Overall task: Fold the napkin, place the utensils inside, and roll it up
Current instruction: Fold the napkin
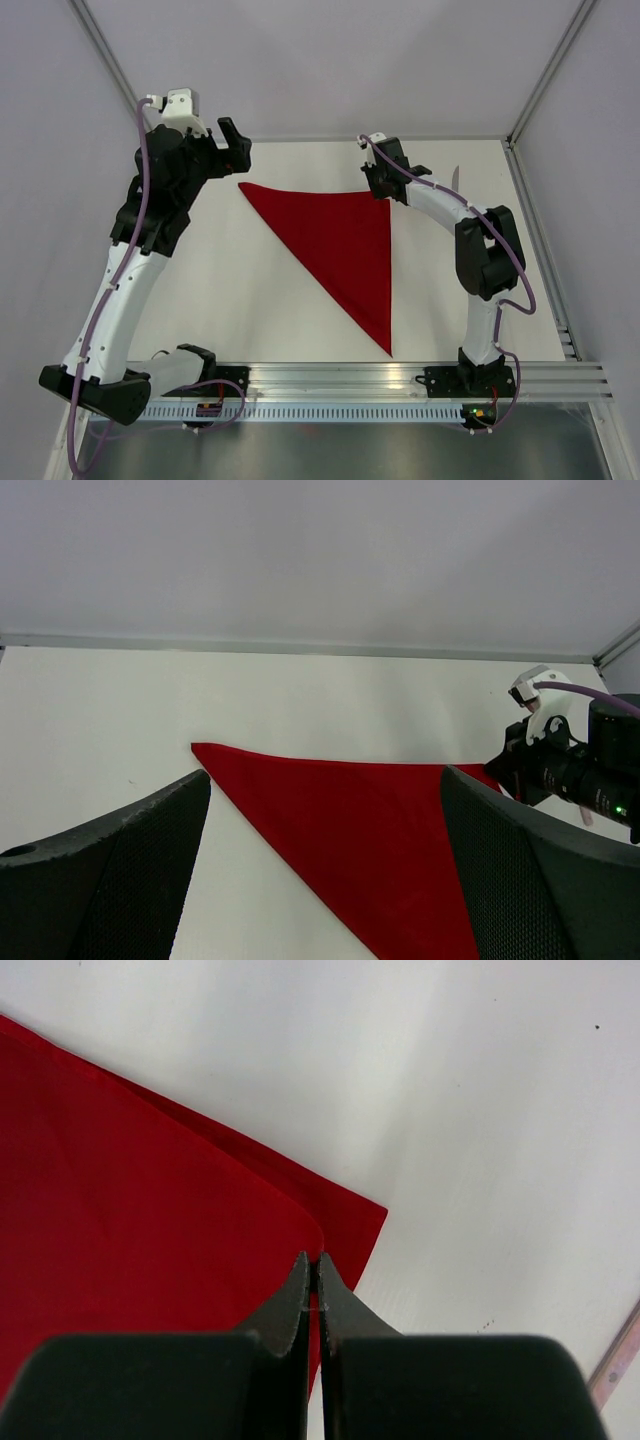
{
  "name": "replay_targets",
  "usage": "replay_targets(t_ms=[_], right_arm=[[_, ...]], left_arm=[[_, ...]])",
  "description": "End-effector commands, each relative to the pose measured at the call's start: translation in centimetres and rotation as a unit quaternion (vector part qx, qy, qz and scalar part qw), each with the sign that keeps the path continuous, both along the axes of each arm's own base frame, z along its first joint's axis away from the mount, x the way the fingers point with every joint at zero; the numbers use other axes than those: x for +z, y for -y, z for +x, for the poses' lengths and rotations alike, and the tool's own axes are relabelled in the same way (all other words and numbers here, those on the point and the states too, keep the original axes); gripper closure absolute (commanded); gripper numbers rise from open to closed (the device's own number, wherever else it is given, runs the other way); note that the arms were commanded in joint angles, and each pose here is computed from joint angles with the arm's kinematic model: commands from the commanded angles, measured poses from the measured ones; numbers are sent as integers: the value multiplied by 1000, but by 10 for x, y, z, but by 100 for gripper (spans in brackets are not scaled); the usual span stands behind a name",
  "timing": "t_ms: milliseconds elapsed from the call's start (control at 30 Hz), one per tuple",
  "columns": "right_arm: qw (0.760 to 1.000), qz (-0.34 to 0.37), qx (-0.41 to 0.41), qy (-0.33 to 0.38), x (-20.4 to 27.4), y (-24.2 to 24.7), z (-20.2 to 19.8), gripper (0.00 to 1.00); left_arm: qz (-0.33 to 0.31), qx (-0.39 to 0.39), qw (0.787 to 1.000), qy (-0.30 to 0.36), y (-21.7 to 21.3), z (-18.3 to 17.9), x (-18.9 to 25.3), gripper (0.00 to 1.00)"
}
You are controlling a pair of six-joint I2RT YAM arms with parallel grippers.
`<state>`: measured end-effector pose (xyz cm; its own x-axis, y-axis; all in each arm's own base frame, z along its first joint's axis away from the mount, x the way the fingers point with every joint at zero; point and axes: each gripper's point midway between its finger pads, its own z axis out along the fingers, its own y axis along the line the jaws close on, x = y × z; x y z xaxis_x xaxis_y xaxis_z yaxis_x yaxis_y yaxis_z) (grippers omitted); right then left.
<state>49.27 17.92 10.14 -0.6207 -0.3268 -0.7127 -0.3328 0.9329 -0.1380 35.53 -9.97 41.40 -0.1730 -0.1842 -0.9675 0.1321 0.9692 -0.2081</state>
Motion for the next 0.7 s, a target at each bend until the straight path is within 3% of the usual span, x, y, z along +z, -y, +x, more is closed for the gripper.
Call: replay_targets(t_ms=[0, 467, 567, 600, 667], right_arm=[[1000, -3, -8, 15, 6, 3, 11, 100], [1000, -1, -23, -8, -15, 18, 12, 100], [1000, 0, -20, -13, -18, 17, 11, 84], [1000, 2, -19, -14, -18, 17, 11, 74], [1000, 3, -17, -17, -20, 16, 10, 67]], left_arm=[[5, -6, 1000, 10, 1, 4, 2, 0], [1, -8, 1000, 1, 3, 8, -8, 0], [-1, -7, 1000, -1, 3, 8, -11, 0], [-2, -8, 1000, -1, 4, 8, -12, 0], [-5, -7, 1000, -1, 4, 8, -13, 0]])
